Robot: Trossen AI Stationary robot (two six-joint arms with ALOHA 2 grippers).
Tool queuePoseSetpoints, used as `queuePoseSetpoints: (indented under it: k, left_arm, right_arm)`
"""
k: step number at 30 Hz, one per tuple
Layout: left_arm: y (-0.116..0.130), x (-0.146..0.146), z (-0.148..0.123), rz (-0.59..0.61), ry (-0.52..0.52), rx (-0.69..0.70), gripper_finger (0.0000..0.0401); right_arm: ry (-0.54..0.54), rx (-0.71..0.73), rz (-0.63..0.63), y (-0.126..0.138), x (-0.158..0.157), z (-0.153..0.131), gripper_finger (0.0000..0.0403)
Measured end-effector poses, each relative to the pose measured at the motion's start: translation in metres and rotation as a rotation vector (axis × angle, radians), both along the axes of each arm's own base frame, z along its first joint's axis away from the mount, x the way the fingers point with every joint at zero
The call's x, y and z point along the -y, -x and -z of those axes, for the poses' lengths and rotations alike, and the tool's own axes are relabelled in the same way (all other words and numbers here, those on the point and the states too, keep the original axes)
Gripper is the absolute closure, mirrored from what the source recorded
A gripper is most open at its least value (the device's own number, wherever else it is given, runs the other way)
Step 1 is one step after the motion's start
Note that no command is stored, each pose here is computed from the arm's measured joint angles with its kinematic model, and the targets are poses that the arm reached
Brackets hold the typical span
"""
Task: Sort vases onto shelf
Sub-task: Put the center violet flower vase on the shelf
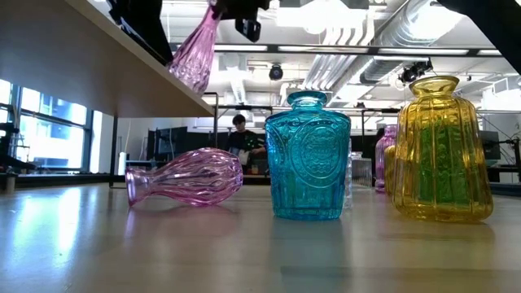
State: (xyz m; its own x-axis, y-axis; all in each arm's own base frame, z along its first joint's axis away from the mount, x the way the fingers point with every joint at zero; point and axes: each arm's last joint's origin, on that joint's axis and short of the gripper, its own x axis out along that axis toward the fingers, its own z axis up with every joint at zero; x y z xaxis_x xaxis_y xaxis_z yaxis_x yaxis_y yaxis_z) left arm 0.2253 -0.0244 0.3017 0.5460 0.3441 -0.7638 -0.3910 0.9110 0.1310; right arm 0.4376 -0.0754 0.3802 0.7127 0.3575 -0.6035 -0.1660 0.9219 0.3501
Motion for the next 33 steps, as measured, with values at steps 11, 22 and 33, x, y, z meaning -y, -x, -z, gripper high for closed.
queuePoseSetpoints:
  k: [11,22,33]
  left_arm:
    - [0.001,0.000,0.001,-0.015,0.028,-0.004,0.0231]
    - [0.000,0.000,0.000,-0.060,0.042,0.025,0.0231]
    - [-0.006,0.001,-0.009,-0.070,0.060,0.156,0.0231]
  right_arm:
    - [-0.070,0.061,-0.051,-0.022,0.002,0.016,0.0403]
    - [-0.098,0.093,-0.034,-0.030,0.009,0.021,0.0403]
    - [-0.062,0.118,0.017,-0.032,0.022,0.021,0.0403]
